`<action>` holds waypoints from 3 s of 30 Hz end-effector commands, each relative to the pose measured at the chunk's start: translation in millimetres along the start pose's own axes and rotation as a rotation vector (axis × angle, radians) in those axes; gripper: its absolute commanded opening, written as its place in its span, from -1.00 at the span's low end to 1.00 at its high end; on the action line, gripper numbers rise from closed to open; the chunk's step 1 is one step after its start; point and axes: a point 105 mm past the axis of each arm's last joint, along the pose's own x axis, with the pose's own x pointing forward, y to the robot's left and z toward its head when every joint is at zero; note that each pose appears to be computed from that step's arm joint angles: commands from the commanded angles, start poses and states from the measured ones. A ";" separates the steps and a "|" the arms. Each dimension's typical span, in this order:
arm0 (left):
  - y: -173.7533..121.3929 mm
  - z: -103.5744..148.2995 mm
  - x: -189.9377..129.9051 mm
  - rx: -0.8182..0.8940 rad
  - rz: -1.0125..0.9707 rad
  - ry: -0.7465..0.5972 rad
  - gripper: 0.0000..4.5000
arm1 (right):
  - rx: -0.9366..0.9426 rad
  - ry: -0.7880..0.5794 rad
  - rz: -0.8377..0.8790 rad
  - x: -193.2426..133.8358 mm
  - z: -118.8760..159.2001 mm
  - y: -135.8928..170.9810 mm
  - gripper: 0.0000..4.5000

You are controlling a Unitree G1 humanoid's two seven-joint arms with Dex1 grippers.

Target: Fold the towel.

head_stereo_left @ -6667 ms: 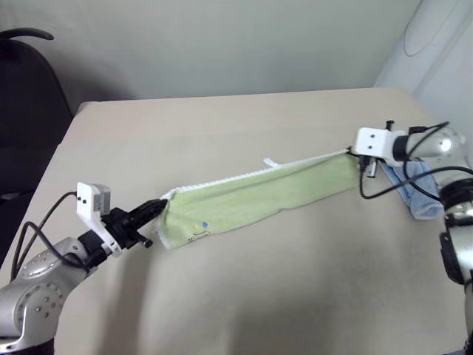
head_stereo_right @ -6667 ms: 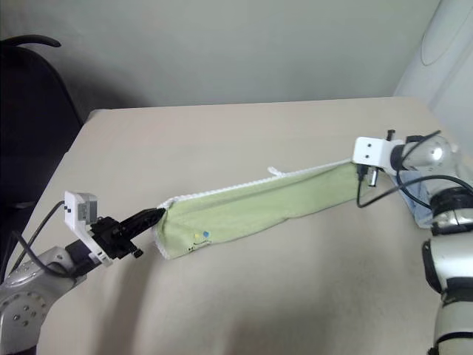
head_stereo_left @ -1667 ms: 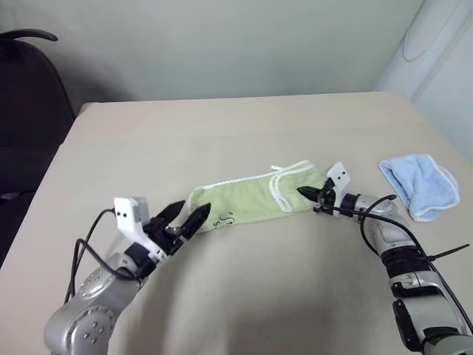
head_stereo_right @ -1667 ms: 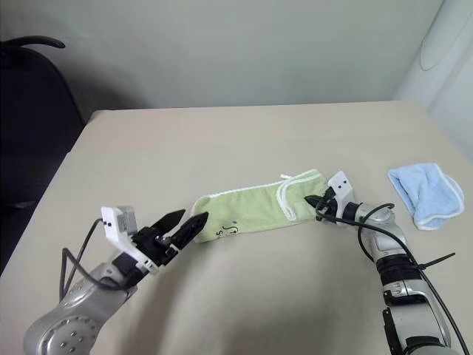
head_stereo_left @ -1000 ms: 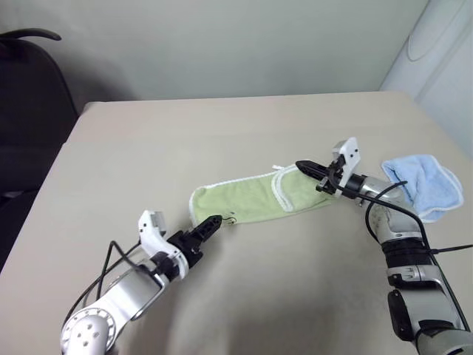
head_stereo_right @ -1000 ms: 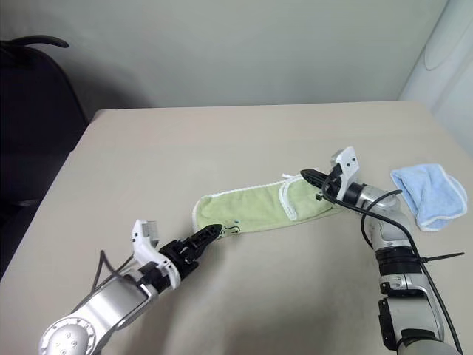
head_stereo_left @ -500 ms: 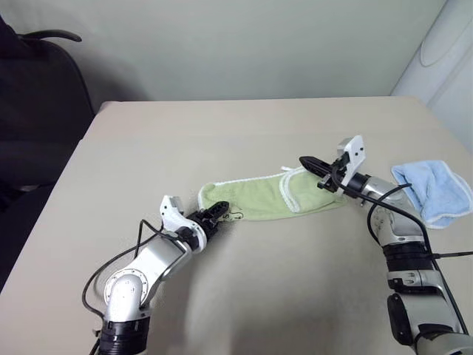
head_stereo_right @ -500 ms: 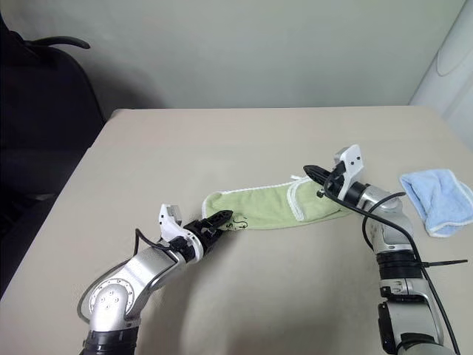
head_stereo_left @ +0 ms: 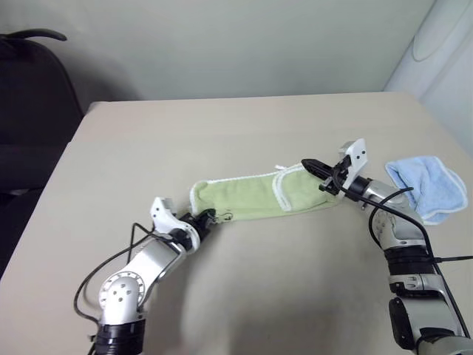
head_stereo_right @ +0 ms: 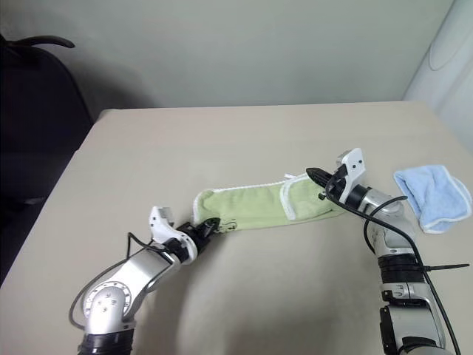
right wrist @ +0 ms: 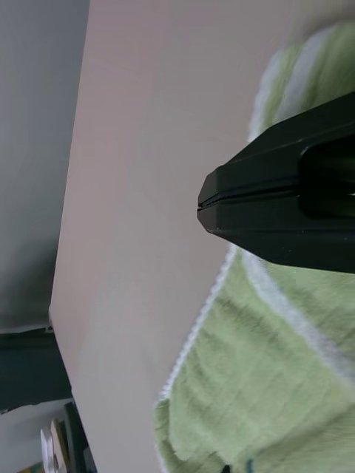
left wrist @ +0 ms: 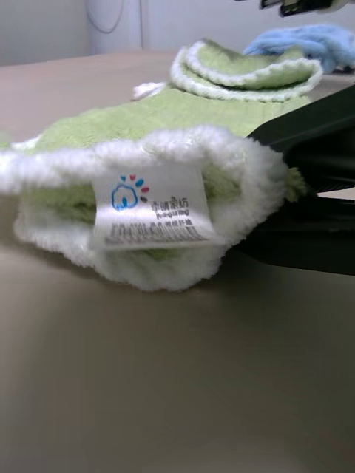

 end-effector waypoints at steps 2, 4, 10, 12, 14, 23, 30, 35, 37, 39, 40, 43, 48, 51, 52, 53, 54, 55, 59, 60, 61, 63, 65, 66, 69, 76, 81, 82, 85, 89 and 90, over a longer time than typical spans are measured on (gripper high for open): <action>-12.8 46.0 -29.3 0.104 -0.080 -0.175 -0.99 | -0.029 -0.047 -0.033 -9.2 15.0 -7.7 -1.00; -17.8 57.9 -39.1 0.142 -0.111 -0.212 -0.99 | -0.028 -0.046 -0.037 -9.2 14.7 -8.7 -1.00; -53.5 53.3 -47.1 0.443 -0.261 -0.133 -0.99 | -0.031 -0.050 -0.054 -5.7 15.3 -13.0 -1.00; -70.5 38.3 -40.6 0.592 -0.321 -0.053 -0.99 | -0.032 -0.054 -0.064 -4.7 15.8 -14.9 -1.00; -84.1 26.9 -33.5 0.686 -0.375 0.004 -0.99 | -0.032 -0.059 -0.075 -4.3 15.9 -16.4 -1.00; -148.9 -49.7 16.9 0.977 -0.640 0.309 -0.99 | -0.023 -0.089 -0.201 -12.5 16.5 -33.3 -1.00; -141.6 -92.9 57.0 1.133 -0.591 0.457 -0.99 | -0.019 -0.103 -0.270 -30.6 15.8 -35.6 -1.00; -145.6 -98.9 57.9 1.065 -0.628 0.464 -0.39 | -0.016 -0.093 -0.301 -41.3 13.7 -37.2 -1.00; -148.4 -98.5 56.4 1.030 -0.644 0.455 -0.06 | -0.016 -0.091 -0.302 -42.0 13.8 -37.4 -1.00; -152.2 -95.2 55.0 0.991 -0.657 0.431 0.25 | -0.017 -0.088 -0.301 -41.3 14.2 -37.8 -1.00; -155.1 -93.0 53.3 0.965 -0.671 0.420 0.43 | -0.019 -0.086 -0.298 -40.4 14.6 -37.7 -1.00; -166.3 -78.3 44.8 0.910 -0.720 0.340 0.92 | -0.032 -0.079 -0.292 -38.1 17.6 -39.0 -1.00; -156.0 -17.0 40.8 0.904 -0.611 0.106 0.97 | -0.069 -0.093 -0.230 -35.2 36.1 -31.4 -1.00; -143.7 9.1 37.7 0.924 -0.554 0.021 0.72 | -0.077 -0.094 -0.126 -28.6 47.0 -14.0 -1.00; -140.7 11.5 37.2 0.946 -0.548 0.012 0.56 | -0.078 -0.089 -0.077 -25.0 48.9 -4.9 -1.00; -138.3 12.2 37.4 0.966 -0.543 0.009 0.41 | -0.075 -0.082 -0.033 -21.7 49.7 3.5 -1.00; -138.1 10.0 37.5 0.985 -0.557 0.011 0.23 | -0.068 -0.075 0.012 -17.4 49.5 12.6 -1.00; -138.7 7.2 37.9 0.996 -0.573 0.013 0.05 | -0.063 -0.066 0.046 -13.4 48.6 20.0 -1.00; -128.6 -15.6 51.6 1.060 -0.592 0.083 -0.63 | -0.071 0.013 0.103 2.9 28.1 37.4 -1.00; -119.5 -21.8 59.5 1.083 -0.557 0.111 -0.77 | -0.059 0.043 0.110 5.8 18.2 39.9 -1.00; -111.1 -26.9 66.0 1.105 -0.529 0.132 -0.77 | -0.041 0.074 0.108 8.2 8.2 40.8 -1.00; -89.2 -36.6 79.8 1.142 -0.446 0.185 -0.77 | -0.014 0.156 0.077 11.8 -17.8 37.6 -1.00; -69.1 -44.0 89.9 1.177 -0.375 0.226 -0.77 | 0.016 0.234 0.051 11.4 -43.2 34.1 -1.00; -59.9 -47.1 93.8 1.204 -0.343 0.242 -0.77 | 0.023 0.272 0.031 10.1 -55.8 30.9 -1.00; -44.8 -54.8 98.1 1.251 -0.314 0.269 -0.77 | 0.036 0.338 -0.001 4.9 -79.1 25.2 -1.00; -74.0 -34.4 82.9 1.021 -0.430 0.106 -0.77 | -0.019 0.235 -0.024 -3.5 -58.3 17.4 -1.00; -97.6 14.9 47.2 0.666 -0.514 -0.036 -0.77 | -0.016 0.058 -0.037 -19.1 -6.7 12.0 -1.00; -95.2 22.7 41.2 0.619 -0.512 -0.040 -0.77 | -0.018 0.038 -0.041 -22.6 0.6 10.9 -1.00; -75.9 30.0 29.5 0.576 -0.464 0.023 -0.51 | -0.026 -0.008 -0.057 -30.5 17.5 6.4 -1.00; -59.9 19.6 24.3 0.460 -0.447 0.144 0.12 | -0.035 -0.036 -0.083 -31.9 27.6 -0.4 -1.00; -57.2 15.4 25.2 0.429 -0.442 0.173 0.26 | -0.035 -0.039 -0.086 -30.9 28.4 -1.2 -1.00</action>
